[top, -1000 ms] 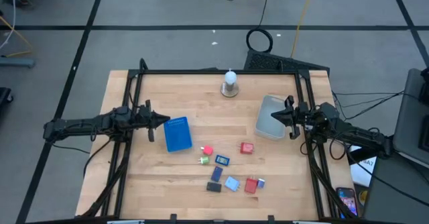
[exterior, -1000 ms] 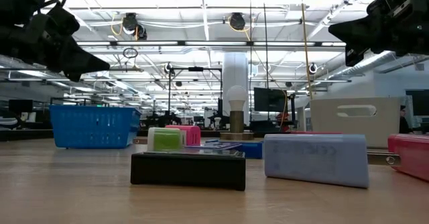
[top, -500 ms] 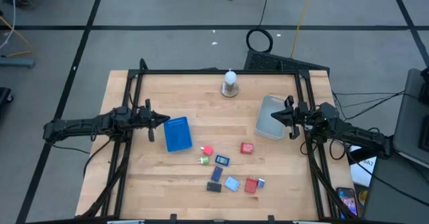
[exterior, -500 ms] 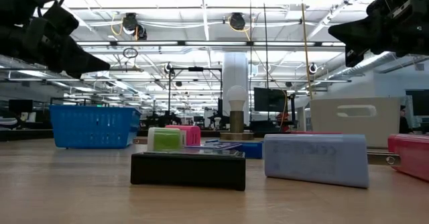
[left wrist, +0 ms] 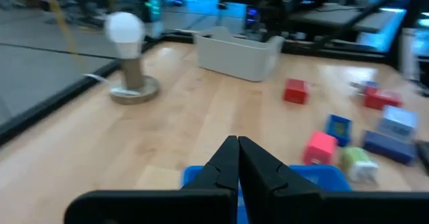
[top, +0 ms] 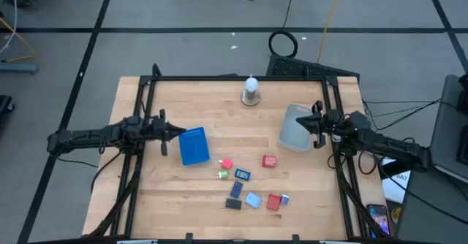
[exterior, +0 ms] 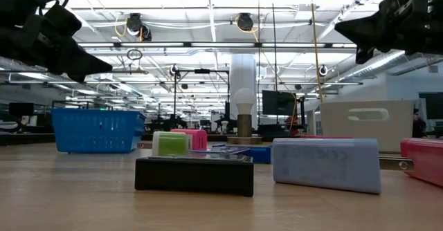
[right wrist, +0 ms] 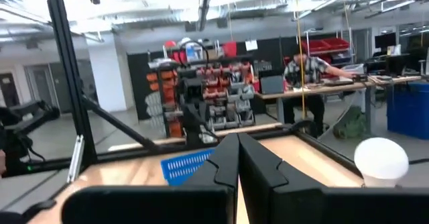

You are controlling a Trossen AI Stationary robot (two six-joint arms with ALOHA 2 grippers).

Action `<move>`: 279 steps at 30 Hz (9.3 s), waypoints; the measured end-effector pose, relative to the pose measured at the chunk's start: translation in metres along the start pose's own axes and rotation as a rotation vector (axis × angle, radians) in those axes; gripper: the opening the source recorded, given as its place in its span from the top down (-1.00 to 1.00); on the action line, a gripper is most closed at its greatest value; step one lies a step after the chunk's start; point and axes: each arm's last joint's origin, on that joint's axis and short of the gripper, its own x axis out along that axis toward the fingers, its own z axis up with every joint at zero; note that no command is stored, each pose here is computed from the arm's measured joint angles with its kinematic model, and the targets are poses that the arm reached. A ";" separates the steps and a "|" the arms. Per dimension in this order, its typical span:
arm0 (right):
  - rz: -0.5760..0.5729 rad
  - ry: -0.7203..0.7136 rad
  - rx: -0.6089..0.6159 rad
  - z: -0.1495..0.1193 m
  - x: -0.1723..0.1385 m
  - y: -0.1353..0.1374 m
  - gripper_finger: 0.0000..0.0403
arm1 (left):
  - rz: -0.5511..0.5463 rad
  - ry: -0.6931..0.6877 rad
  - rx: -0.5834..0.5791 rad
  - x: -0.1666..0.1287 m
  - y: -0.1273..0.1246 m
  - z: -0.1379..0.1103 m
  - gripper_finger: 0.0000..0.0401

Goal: Pick & Place Office items
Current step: Put the top red charger adapter into the gray bin, then put the purple charger adapter into the gray bin

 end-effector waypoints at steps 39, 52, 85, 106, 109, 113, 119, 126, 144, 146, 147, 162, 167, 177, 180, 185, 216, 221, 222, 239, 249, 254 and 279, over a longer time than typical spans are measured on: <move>-0.117 0.672 -0.046 0.055 0.078 0.029 0.18 | 0.071 -0.073 -0.074 0.000 0.002 0.007 0.91; -0.169 0.985 -0.239 0.063 0.140 0.074 0.05 | 0.075 -0.063 -0.099 0.000 0.002 0.005 0.91; -0.121 1.397 -0.174 -0.059 0.176 0.115 -0.65 | 0.064 -0.055 -0.098 0.000 0.002 0.005 0.87; -0.142 1.504 -0.109 -0.097 0.184 0.100 -0.56 | 0.066 -0.035 -0.095 0.000 0.002 0.003 0.87; -0.132 1.507 -0.089 -0.097 0.185 0.098 -0.38 | 0.066 -0.035 -0.095 0.000 0.002 0.003 0.87; -0.124 1.497 -0.078 -0.095 0.186 0.099 -0.03 | 0.066 -0.035 -0.095 0.000 0.002 0.003 0.87; -0.084 1.436 -0.046 -0.075 0.187 0.101 -0.01 | 0.066 -0.035 -0.095 0.000 0.002 0.003 0.87; -0.015 1.236 -0.022 -0.022 0.186 0.103 -0.01 | 0.066 -0.042 -0.091 0.000 0.002 0.003 0.87; 0.128 0.507 -0.098 0.063 0.089 0.073 -0.01 | 0.076 -0.058 -0.064 0.000 0.002 0.005 0.87; 0.078 0.464 -0.095 0.060 0.077 0.066 -0.01 | 0.074 -0.084 -0.063 0.000 0.002 0.008 0.87; 0.053 0.442 -0.094 0.059 0.071 0.063 -0.01 | 0.073 -0.089 -0.066 0.000 0.002 0.008 0.87; 0.045 0.344 -0.055 0.004 0.027 0.043 -0.01 | 0.070 -0.128 -0.056 -0.001 0.002 0.012 0.87; 0.039 0.342 -0.041 0.009 0.026 0.043 -0.01 | 0.069 -0.168 -0.046 -0.001 0.002 0.016 0.87; -0.306 0.739 -0.057 0.064 0.050 0.032 -0.01 | 0.070 -0.168 -0.039 -0.001 0.002 0.016 0.87; -0.431 0.964 -0.054 0.054 0.060 0.021 -0.01 | 0.070 -0.168 -0.039 -0.001 0.002 0.016 0.87; -0.552 1.222 -0.014 0.024 0.073 -0.001 -0.01 | 0.069 -0.166 -0.048 -0.001 0.002 0.015 0.87; -0.496 1.576 0.005 -0.048 0.100 -0.035 -0.01 | 0.066 -0.163 -0.055 -0.001 0.002 0.015 0.87; -0.492 1.589 0.002 -0.054 0.102 -0.036 -0.01 | 0.065 -0.163 -0.056 -0.001 0.001 0.015 0.87; -0.493 1.595 0.001 -0.055 0.101 -0.036 -0.01 | 0.065 -0.163 -0.059 -0.001 0.001 0.015 0.87; -0.493 1.540 -0.003 -0.050 0.103 -0.036 -0.66 | 0.063 -0.171 -0.078 -0.001 0.001 0.016 0.87; -0.498 1.280 0.021 0.001 0.093 -0.025 -0.58 | 0.002 -0.170 -0.061 -0.002 -0.001 0.019 0.87; -0.386 0.986 0.029 0.032 0.085 -0.014 -0.37 | 0.004 -0.141 -0.023 -0.006 -0.001 0.027 0.87; 0.045 0.274 -0.027 0.009 0.044 0.017 0.98 | 0.053 -0.030 -0.023 -0.006 0.001 0.018 0.97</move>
